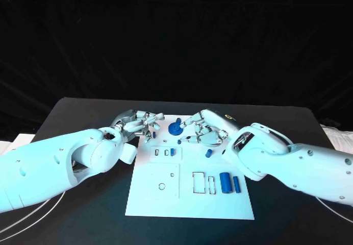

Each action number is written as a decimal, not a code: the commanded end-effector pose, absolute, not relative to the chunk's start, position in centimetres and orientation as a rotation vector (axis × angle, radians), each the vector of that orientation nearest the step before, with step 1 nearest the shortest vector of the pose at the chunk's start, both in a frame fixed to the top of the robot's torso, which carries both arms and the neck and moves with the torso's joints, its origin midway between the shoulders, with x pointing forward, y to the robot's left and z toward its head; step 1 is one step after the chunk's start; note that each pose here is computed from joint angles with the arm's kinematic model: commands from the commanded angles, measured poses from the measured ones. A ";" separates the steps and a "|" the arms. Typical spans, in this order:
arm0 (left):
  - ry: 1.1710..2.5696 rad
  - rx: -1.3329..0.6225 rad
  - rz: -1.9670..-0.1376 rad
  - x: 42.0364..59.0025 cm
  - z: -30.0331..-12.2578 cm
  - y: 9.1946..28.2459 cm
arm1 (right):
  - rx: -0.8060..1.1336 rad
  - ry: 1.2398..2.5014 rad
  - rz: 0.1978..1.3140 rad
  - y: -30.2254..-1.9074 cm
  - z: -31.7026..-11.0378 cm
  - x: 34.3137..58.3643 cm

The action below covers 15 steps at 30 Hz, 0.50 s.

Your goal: Assemble the parts on the task board

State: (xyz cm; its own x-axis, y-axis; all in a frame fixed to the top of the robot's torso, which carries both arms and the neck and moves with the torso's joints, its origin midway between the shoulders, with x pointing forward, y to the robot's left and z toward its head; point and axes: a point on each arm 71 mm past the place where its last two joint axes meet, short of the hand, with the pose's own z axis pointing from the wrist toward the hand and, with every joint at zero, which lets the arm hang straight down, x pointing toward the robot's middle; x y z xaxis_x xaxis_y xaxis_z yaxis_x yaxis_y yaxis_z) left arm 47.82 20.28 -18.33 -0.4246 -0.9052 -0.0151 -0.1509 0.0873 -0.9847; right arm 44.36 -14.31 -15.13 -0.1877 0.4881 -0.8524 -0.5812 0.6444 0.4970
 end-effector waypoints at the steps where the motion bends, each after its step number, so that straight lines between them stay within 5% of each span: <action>1: 2.051 -0.778 -1.141 47.0 -19.7 19.9 | 0.089 1.524 1.148 -16.3 -13.8 44.8; 6: 2.201 -0.537 -0.846 47.1 -19.5 20.0 | 0.243 1.520 1.134 -20.1 -12.6 45.8; 15: 2.262 -0.337 -0.543 48.1 -18.3 19.1 | 0.356 1.513 1.074 -23.6 -12.3 46.9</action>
State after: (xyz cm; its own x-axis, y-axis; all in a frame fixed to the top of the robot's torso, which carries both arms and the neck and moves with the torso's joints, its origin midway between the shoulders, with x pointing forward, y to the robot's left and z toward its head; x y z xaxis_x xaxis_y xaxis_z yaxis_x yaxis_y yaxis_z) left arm 48.11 18.71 -17.86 -0.6499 -0.5431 -0.5316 -0.0880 0.7486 -0.6572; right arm 46.86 -23.61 -12.21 -0.2295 0.7098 -0.6659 -0.3646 0.5717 0.7350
